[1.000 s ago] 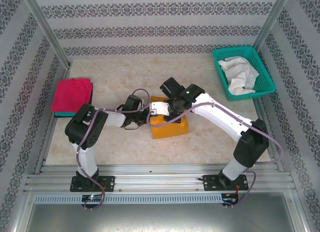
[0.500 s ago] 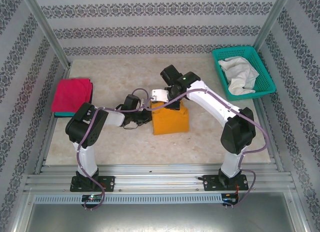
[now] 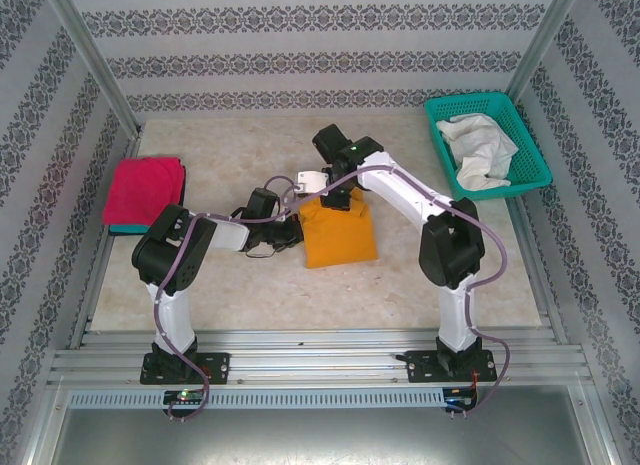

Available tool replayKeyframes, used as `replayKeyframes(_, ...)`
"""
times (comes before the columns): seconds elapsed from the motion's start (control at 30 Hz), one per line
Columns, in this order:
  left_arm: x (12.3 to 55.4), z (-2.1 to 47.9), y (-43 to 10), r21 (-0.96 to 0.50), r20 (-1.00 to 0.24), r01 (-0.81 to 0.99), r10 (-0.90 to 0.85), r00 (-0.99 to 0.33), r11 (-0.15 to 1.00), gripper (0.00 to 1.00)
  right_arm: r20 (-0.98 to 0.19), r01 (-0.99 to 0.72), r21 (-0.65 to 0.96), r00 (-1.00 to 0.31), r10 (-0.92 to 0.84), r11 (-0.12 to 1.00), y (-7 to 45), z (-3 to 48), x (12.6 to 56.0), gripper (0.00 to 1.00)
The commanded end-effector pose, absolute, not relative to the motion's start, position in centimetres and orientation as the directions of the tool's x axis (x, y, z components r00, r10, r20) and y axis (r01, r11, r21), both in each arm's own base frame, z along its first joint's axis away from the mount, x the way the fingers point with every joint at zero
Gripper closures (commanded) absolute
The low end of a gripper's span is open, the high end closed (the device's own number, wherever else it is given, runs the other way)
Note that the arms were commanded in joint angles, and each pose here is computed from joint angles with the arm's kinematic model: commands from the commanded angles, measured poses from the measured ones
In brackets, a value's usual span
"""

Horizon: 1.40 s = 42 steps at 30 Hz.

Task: Fold and stack the t-shirts

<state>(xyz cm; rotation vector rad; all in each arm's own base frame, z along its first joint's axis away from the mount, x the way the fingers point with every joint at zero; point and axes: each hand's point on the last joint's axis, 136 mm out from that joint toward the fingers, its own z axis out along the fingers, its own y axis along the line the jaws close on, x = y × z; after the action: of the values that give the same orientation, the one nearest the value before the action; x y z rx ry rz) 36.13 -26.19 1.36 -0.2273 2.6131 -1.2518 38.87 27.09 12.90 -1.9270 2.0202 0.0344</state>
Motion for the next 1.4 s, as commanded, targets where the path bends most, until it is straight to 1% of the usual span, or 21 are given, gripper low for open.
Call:
replayKeyframes(0.0, 30.9, -8.2, -21.5, -0.55, 0.029, -0.236, -0.264, -0.964, 0.801, 1.0, -0.257, -0.962, -0.257, -0.027, -0.966, 0.095, 27.0, 12.4, 41.1, 1.0)
replayKeyframes(0.33, 30.9, -8.2, -21.4, -0.554, 0.034, -0.241, -0.268, -0.963, 0.797, 1.0, -0.233, -0.953, -0.248, -0.118, -0.965, 0.176, 26.4, 8.6, 43.7, 1.0)
replayKeyframes(0.47, 30.8, -8.1, -21.3, -0.553, 0.036, -0.246, -0.272, -0.962, 0.796, 1.0, -0.229, -0.935, -0.273, -0.167, -0.959, 0.228, 26.0, 8.4, 45.1, 0.9)
replayKeyframes(0.53, 30.7, -8.0, -21.3, -0.553, 0.035, -0.247, -0.274, -0.961, 0.796, 1.0, -0.241, -0.922, -0.288, -0.192, -0.951, 0.259, 25.9, 8.8, 45.6, 0.74)
replayKeyframes(0.57, 30.6, -8.0, -21.3, -0.552, 0.034, -0.246, -0.273, -0.961, 0.797, 1.0, -0.254, -0.91, -0.304, -0.208, -0.944, 0.283, 25.8, 9.3, 46.0, 0.64)
replayKeyframes(0.6, 30.7, -7.9, -21.2, -0.553, 0.029, -0.245, -0.276, -0.961, 0.796, 1.0, -0.279, -0.897, -0.32, -0.219, -0.935, 0.306, 25.9, 9.9, 46.4, 0.52)
replayKeyframes(0.63, 30.6, -7.8, -21.2, -0.553, 0.026, -0.242, -0.274, -0.961, 0.797, 1.0, -0.307, -0.883, -0.333, -0.229, -0.924, 0.329, 25.9, 10.8, 46.6, 0.37)
replayKeyframes(0.67, 30.7, -7.6, -21.2, -0.557, 0.021, -0.239, -0.275, -0.961, 0.795, 1.0, -0.339, -0.866, -0.344, -0.246, -0.908, 0.363, 25.9, 11.6, 46.9, 0.27)
replayKeyframes(0.7, 30.7, -7.5, -21.2, -0.559, 0.017, -0.236, -0.273, -0.962, 0.795, 1.0, -0.376, -0.846, -0.351, -0.265, -0.888, 0.401, 25.7, 12.4, 47.2, 0.2)
replayKeyframes(0.77, 30.7, -7.1, -21.1, -0.562, 0.008, -0.232, -0.275, -0.961, 0.794, 1.0, -0.451, -0.799, -0.357, -0.307, -0.838, 0.484, 25.2, 14.3, 47.7, 0.14)
replayKeyframes(0.83, 30.8, -6.7, -21.1, -0.566, -0.001, -0.23, -0.279, -0.96, 0.791, 0.99, -0.527, -0.748, -0.333, -0.357, -0.772, 0.574, 24.5, 15.8, 47.7, 0.12)
replayKeyframes(0.93, 30.9, -5.8, -21.0, -0.577, -0.023, -0.222, -0.288, -0.957, 0.786, 0.93, -0.62, -0.675, -0.276, -0.419, -0.664, 0.684, 23.5, 17.0, 47.0, 0.11)
replayKeyframes(1.0, 30.9, -5.2, -20.7, -0.577, -0.041, -0.222, -0.3, -0.953, 0.786, 0.84, -0.658, -0.617, -0.225, -0.475, -0.585, 0.754, 22.6, 17.0, 46.4, 0.1)
replayKeyframes(1.1, 30.9, -4.1, -20.1, -0.576, -0.064, -0.228, -0.321, -0.945, 0.785, 0.71, -0.709, -0.479, -0.079, -0.589, -0.387, 0.874, 20.4, 17.1, 45.7, 0.09)
replayKeyframes(1.17, 30.9, -3.3, -19.6, -0.568, -0.082, -0.233, -0.335, -0.939, 0.789, 0.62, -0.71, -0.38, 0.06, -0.666, -0.228, 0.923, 18.9, 16.5, 45.2, 0.09)
replayKeyframes(1.23, 31.1, -2.2, -19.2, -0.564, -0.112, -0.222, -0.34, -0.934, 0.795, 0.53, -0.677, -0.295, 0.216, -0.732, -0.075, 0.931, 17.9, 15.3, 44.6, 0.1)
replayKeyframes(1.3, 31.3, -1.0, -18.7, -0.55, -0.148, -0.214, -0.347, -0.926, 0.807, 0.47, -0.63, -0.244, 0.31, -0.777, 0.006, 0.919, 17.4, 13.8, 44.0, 0.12)
replayKeyframes(1.37, 31.6, 0.3, -18.0, -0.535, -0.198, -0.205, -0.357, -0.913, 0.82, 0.43, -0.586, -0.202, 0.342, -0.809, 0.04, 0.918, 17.0, 12.3, 43.7, 0.16)
